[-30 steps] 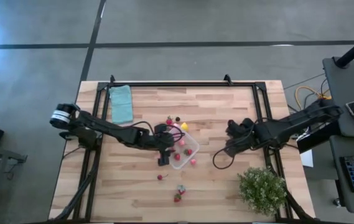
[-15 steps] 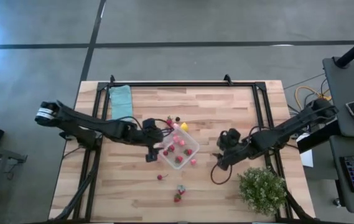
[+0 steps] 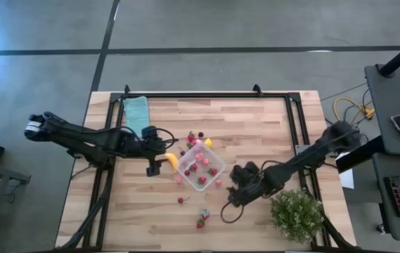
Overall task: Pick and placing Produce into tupperware
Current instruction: Put the pink peach into the transparent container
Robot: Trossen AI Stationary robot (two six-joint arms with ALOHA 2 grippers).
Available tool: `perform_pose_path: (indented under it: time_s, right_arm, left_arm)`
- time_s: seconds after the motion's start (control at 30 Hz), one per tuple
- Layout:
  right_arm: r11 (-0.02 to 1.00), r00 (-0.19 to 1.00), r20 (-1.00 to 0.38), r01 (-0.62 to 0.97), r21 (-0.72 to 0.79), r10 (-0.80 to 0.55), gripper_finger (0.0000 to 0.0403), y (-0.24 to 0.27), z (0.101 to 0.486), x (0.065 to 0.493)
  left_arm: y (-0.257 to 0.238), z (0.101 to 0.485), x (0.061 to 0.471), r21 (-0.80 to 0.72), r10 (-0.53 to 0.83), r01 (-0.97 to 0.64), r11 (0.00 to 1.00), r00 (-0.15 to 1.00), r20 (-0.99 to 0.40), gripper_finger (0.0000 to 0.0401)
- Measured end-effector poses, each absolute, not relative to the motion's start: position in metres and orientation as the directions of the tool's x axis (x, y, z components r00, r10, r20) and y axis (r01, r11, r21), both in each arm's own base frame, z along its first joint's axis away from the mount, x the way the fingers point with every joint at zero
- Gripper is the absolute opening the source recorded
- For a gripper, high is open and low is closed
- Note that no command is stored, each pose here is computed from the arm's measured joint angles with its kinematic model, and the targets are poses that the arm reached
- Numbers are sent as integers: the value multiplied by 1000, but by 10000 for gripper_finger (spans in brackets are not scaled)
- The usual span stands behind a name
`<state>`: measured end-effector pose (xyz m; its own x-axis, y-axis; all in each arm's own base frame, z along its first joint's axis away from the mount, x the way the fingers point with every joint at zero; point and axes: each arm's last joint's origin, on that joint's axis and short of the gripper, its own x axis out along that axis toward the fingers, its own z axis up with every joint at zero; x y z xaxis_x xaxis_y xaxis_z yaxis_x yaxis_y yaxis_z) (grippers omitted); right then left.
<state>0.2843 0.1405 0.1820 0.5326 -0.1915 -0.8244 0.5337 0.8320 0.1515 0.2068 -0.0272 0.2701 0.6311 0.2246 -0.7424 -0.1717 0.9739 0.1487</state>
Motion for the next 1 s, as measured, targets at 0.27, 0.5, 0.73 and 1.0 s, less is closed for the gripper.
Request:
perform_pose_path:
  time_s: [0.27,0.5,0.73,1.0]
  right_arm:
    - [786,388,-881,618,31,-271,258,159,174,317]
    - [727,385,-879,683,67,-280,254,164,179,326]
    - [737,341,-900,675,35,-270,254,162,177,322]
    - [713,344,-908,697,76,-240,253,163,181,323]
  left_arm:
    - [-24,254,188,152,225,-169,974,624,-748,263]
    - [-22,251,176,151,223,-168,974,626,-747,263]
    - [-20,249,171,200,274,-187,962,630,-727,263]
    - [-19,250,173,282,309,-148,948,639,-705,263]
